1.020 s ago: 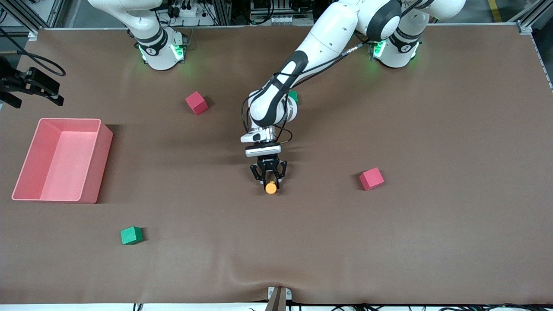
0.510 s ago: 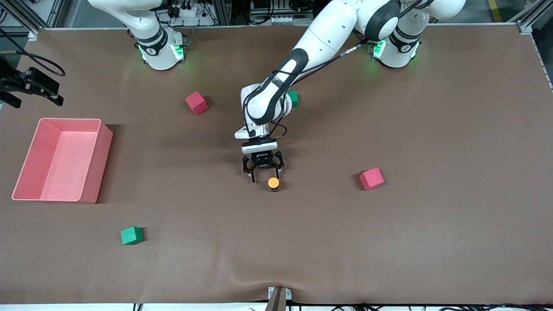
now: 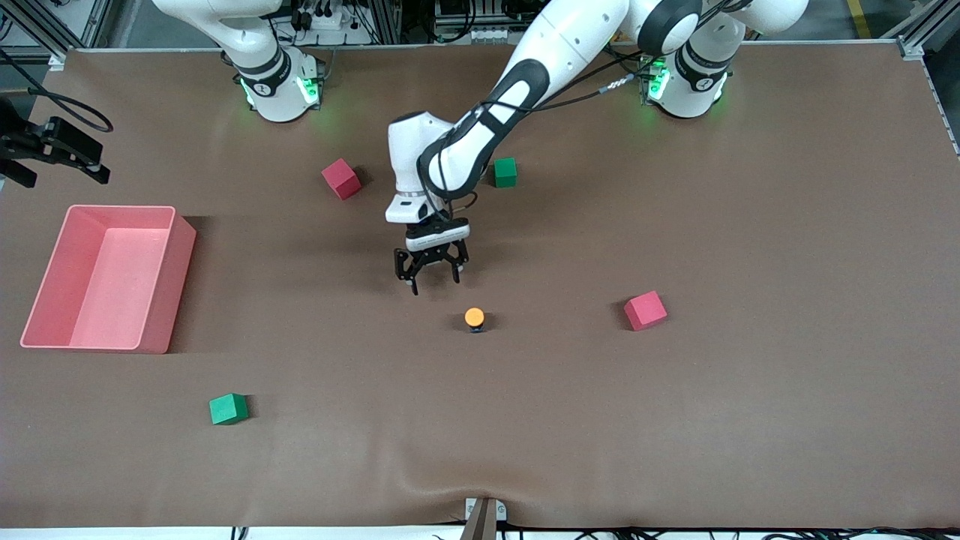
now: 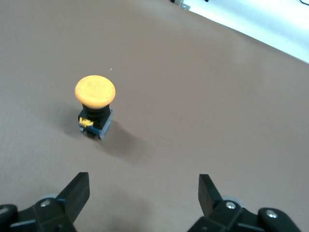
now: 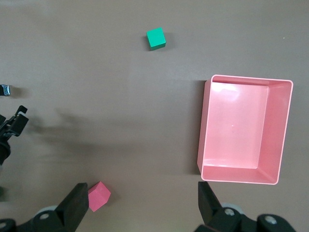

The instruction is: Place and upright button with both arms

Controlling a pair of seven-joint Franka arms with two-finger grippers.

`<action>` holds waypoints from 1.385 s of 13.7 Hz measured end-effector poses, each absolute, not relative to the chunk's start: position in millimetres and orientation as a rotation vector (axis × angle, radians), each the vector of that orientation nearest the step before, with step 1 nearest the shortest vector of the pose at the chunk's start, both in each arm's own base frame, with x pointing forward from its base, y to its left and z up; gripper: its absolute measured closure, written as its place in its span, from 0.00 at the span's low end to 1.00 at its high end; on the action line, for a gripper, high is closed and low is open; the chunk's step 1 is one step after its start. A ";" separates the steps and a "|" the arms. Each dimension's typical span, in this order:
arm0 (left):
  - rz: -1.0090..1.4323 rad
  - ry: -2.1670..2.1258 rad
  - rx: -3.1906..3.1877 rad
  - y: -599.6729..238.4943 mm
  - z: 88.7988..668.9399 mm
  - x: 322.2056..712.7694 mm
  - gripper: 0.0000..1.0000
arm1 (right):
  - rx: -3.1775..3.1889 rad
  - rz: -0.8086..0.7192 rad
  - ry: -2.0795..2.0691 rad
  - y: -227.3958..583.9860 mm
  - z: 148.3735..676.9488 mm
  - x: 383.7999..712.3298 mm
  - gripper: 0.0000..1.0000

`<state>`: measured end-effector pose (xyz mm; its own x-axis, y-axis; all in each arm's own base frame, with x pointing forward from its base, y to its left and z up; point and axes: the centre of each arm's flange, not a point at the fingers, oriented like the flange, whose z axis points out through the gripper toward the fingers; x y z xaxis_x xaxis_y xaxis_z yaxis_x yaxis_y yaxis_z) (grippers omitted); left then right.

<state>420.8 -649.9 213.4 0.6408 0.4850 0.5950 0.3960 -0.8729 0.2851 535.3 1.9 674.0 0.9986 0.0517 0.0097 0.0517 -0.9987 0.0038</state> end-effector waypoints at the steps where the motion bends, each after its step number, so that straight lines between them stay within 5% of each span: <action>1: 0.993 0.781 2.711 -652.7 230.6 420.9 0.00 | 3.137 0.015 0.081 1.8 674.0 535.3 0.00; 8: 0.756 0.806 2.678 -656.8 326.4 428.1 0.00 | 3.137 0.014 0.080 1.5 673.9 535.2 0.00; 19: 0.496 0.853 2.718 -491.4 558.4 534.0 0.00 | 3.137 0.013 0.079 0.9 673.9 535.1 0.00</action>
<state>534.0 -491.4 558.4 0.7705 0.5888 0.2442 0.5038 -0.7973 0.3325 535.1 0.9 673.9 0.9987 0.0504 0.0080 0.0504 -0.9987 0.0036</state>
